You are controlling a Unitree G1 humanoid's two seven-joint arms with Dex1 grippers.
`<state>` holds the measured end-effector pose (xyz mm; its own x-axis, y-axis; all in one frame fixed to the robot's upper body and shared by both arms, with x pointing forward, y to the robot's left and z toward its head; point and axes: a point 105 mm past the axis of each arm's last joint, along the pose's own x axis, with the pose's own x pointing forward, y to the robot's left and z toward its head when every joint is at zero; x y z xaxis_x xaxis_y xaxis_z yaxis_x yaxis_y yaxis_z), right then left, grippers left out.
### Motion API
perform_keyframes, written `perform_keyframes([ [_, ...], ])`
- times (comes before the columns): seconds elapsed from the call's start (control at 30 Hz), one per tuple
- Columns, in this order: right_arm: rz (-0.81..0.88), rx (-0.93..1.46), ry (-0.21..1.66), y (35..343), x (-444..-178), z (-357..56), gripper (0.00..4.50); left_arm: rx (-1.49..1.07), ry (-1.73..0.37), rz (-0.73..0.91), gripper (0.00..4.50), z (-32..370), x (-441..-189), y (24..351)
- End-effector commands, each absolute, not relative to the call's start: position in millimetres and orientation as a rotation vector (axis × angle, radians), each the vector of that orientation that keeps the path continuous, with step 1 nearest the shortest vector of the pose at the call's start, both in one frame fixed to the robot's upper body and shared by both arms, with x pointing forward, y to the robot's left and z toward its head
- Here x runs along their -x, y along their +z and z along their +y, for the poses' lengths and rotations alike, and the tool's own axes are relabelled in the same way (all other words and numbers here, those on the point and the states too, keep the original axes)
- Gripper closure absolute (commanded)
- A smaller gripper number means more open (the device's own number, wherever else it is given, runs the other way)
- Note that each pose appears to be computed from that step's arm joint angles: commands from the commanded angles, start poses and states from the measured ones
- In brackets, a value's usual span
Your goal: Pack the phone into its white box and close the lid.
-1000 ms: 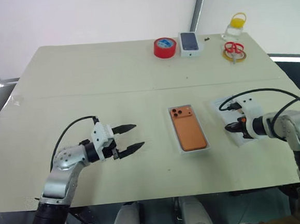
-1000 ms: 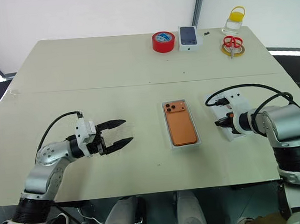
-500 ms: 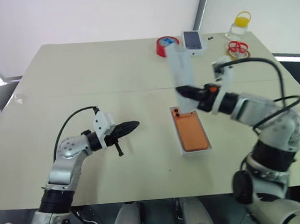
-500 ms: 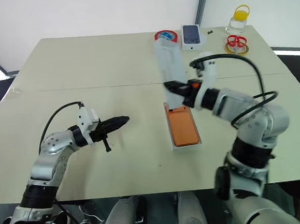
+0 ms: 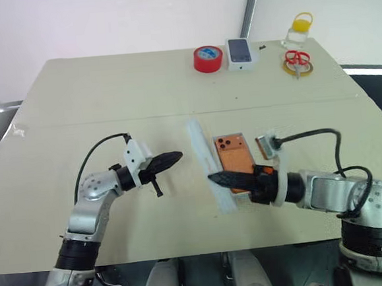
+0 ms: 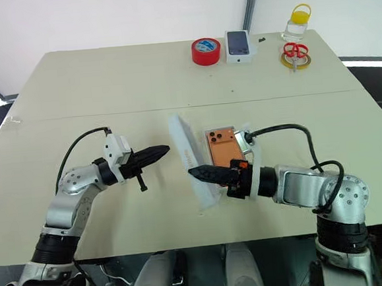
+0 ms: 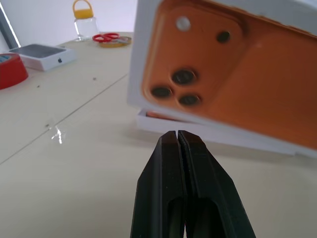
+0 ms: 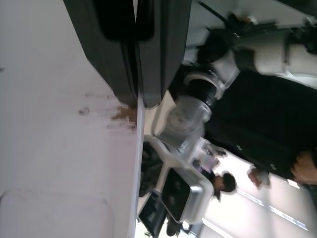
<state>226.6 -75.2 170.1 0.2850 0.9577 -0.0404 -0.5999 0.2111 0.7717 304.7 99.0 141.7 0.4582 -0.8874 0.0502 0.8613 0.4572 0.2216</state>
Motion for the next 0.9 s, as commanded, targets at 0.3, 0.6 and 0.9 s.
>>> perform_keyframes([
  [0.3,0.681,-0.844,0.949,156,-268,-74,4.50,-0.177,-1.128,-0.135,4.40,72,-297,135],
  [0.6,0.688,-0.856,0.844,138,-282,-97,4.21,-0.169,-1.150,-0.117,4.47,46,-300,129],
  [0.9,0.619,-0.606,0.735,135,-287,-148,1.04,-0.165,-1.211,-0.135,4.50,21,-307,133],
])
